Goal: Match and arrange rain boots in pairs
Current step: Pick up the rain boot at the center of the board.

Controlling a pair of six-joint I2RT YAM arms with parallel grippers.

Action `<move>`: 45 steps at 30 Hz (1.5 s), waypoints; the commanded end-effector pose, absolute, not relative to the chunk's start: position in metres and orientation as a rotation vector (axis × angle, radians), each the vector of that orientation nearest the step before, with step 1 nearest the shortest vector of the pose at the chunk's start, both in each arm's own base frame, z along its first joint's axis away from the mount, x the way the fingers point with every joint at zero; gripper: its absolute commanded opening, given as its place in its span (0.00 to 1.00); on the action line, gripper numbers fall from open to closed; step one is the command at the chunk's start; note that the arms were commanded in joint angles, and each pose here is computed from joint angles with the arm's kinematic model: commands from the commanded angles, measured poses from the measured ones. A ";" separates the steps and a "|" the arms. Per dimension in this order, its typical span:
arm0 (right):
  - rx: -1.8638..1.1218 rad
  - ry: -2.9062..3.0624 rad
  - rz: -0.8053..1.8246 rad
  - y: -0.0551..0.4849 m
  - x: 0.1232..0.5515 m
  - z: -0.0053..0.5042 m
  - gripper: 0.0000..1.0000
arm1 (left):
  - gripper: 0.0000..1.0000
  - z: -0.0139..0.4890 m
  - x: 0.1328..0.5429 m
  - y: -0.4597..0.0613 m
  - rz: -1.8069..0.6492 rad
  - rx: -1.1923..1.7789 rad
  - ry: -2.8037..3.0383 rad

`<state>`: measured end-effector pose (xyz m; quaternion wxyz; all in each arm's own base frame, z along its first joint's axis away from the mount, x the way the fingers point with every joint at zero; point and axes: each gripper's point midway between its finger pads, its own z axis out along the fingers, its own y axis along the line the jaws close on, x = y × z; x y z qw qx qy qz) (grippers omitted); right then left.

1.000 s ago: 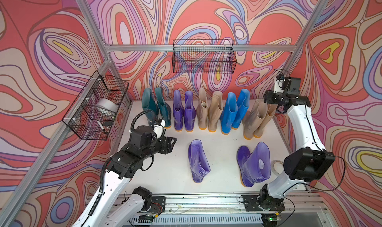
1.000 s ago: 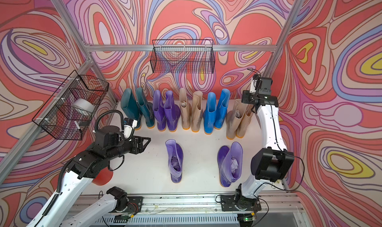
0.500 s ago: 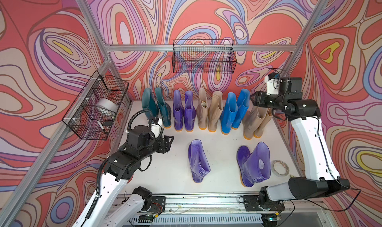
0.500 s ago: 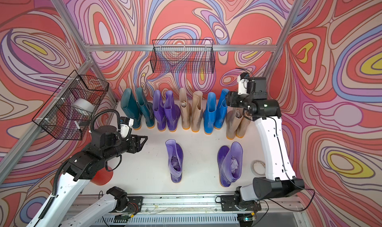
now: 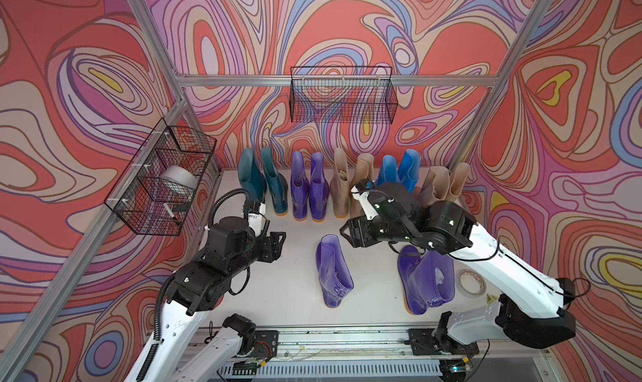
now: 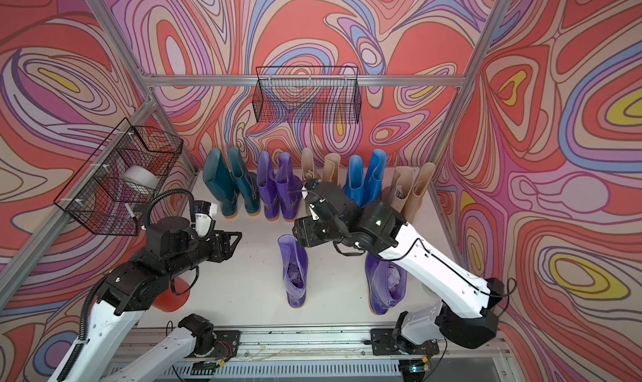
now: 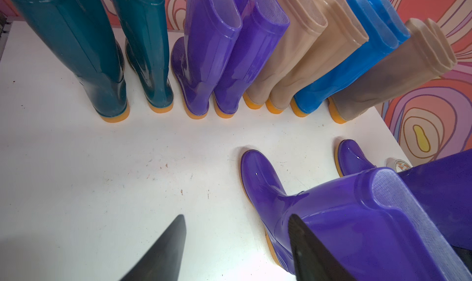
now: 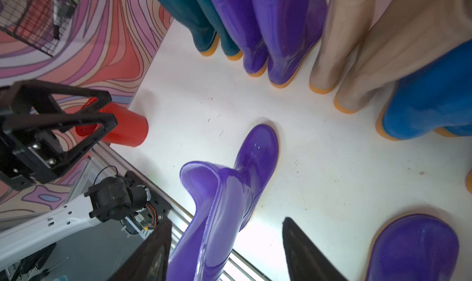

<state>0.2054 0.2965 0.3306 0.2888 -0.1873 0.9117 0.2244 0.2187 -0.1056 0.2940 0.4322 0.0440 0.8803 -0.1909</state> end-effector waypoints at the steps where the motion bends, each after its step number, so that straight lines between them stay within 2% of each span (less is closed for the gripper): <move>1: -0.441 2.479 0.515 0.310 0.200 0.309 0.71 | 0.65 0.298 0.207 -0.100 -0.475 0.098 2.198; 11: -0.489 2.562 0.357 0.326 0.175 0.264 0.72 | 0.66 0.304 0.184 -0.090 -0.503 0.074 2.176; 16: -0.488 2.580 0.313 0.332 0.177 0.250 0.65 | 0.66 0.306 0.176 -0.087 -0.508 0.070 2.171; 22: -0.505 2.575 0.311 0.340 0.179 0.246 0.49 | 0.66 0.306 0.169 -0.083 -0.510 0.058 2.165; 24: -0.502 2.574 0.297 0.339 0.180 0.244 0.40 | 0.66 0.306 0.168 -0.082 -0.511 0.058 2.161; 27: -0.484 2.561 0.294 0.337 0.185 0.246 0.16 | 0.66 0.305 0.168 -0.082 -0.509 0.062 2.165; 29: -0.472 2.550 0.303 0.335 0.188 0.249 0.06 | 0.66 0.305 0.168 -0.083 -0.511 0.066 2.168; 34: -0.440 2.509 0.344 0.335 0.197 0.261 0.00 | 0.66 0.305 0.169 -0.084 -0.512 0.076 2.167; 45: -0.372 2.405 0.379 0.328 0.229 0.291 0.00 | 0.66 0.305 0.169 -0.084 -0.509 0.075 2.172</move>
